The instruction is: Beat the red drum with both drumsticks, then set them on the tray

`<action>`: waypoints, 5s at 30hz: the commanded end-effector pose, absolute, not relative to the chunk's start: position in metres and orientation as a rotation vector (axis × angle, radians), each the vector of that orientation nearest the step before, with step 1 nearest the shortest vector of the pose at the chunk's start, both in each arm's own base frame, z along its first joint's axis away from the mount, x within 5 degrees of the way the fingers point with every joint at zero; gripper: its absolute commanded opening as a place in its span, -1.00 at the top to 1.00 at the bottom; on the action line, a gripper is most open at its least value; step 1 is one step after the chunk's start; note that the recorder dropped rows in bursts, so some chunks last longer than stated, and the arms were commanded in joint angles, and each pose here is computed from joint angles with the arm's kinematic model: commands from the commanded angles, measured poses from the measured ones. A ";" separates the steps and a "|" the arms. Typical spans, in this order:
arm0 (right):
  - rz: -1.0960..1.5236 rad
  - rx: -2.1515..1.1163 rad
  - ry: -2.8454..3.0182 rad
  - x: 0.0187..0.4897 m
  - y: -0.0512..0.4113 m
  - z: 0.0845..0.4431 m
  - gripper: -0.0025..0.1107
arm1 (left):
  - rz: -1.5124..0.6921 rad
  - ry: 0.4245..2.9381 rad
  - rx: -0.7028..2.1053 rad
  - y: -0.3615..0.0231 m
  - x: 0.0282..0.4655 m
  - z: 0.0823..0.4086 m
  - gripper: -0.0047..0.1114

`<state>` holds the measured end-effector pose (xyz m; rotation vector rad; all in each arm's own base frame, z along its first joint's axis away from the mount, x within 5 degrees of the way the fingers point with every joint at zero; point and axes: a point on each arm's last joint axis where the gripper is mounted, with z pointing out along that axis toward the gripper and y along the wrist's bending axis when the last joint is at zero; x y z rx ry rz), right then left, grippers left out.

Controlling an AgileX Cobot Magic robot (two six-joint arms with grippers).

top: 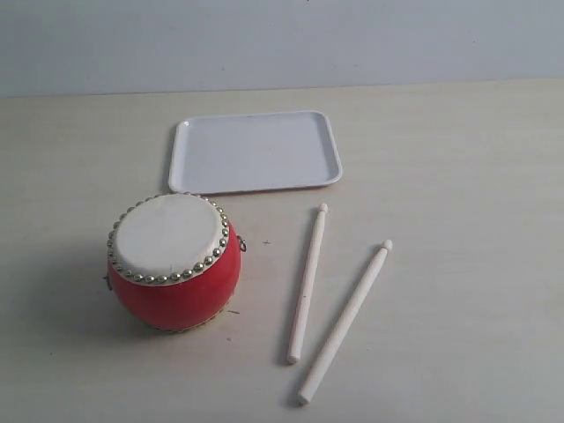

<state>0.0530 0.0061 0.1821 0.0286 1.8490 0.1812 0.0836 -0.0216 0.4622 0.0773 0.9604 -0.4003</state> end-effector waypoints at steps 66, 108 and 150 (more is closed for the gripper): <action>0.174 0.029 1.844 0.053 0.006 0.181 0.96 | -0.174 2.944 0.908 -0.361 0.249 0.193 -0.05; 0.174 0.028 1.844 0.053 0.006 0.181 0.96 | 0.006 3.065 0.870 -0.360 0.263 0.112 0.92; 1.068 0.748 1.059 0.047 -0.004 0.274 0.96 | -0.053 2.604 1.027 -0.089 0.160 0.325 0.92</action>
